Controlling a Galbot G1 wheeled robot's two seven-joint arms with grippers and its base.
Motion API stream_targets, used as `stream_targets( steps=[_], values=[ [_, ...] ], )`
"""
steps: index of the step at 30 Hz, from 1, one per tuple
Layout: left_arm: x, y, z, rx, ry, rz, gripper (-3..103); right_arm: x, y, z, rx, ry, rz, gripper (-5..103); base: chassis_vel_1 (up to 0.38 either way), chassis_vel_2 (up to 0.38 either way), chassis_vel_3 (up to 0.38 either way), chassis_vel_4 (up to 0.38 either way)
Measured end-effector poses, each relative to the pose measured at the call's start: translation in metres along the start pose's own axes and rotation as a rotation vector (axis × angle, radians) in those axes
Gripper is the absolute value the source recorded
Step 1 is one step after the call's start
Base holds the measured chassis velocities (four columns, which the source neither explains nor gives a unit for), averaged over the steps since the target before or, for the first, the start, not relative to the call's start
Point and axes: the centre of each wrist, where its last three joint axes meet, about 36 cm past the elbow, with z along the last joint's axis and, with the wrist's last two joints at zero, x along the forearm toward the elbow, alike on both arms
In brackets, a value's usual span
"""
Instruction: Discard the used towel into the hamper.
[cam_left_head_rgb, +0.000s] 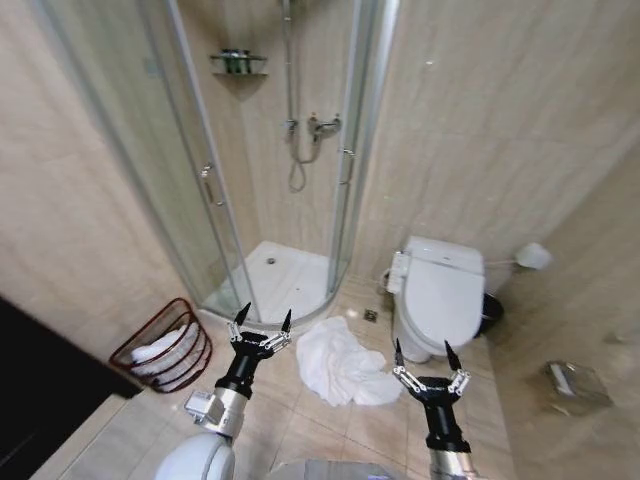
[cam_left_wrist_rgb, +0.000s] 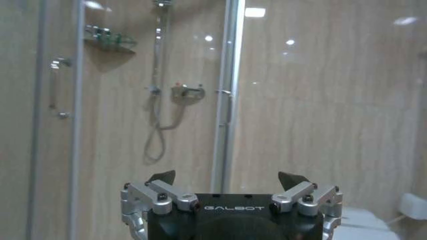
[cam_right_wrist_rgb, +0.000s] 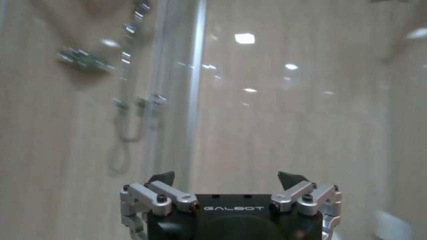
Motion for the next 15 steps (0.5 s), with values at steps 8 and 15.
stream_targets(
  steps=[8, 15],
  values=[
    [0.000, 0.000, 0.000, 0.000, 0.000, 0.000, 100, -0.002, -0.021, 0.036, -0.044, 0.016, 0.082, 100, -0.023, -0.024, -0.023, -0.018],
    [0.000, 0.000, 0.000, 0.000, 0.000, 0.000, 100, -0.008, -0.020, 0.032, -0.075, 0.012, 0.084, 100, 0.000, 0.000, 0.000, 0.000]
  ],
)
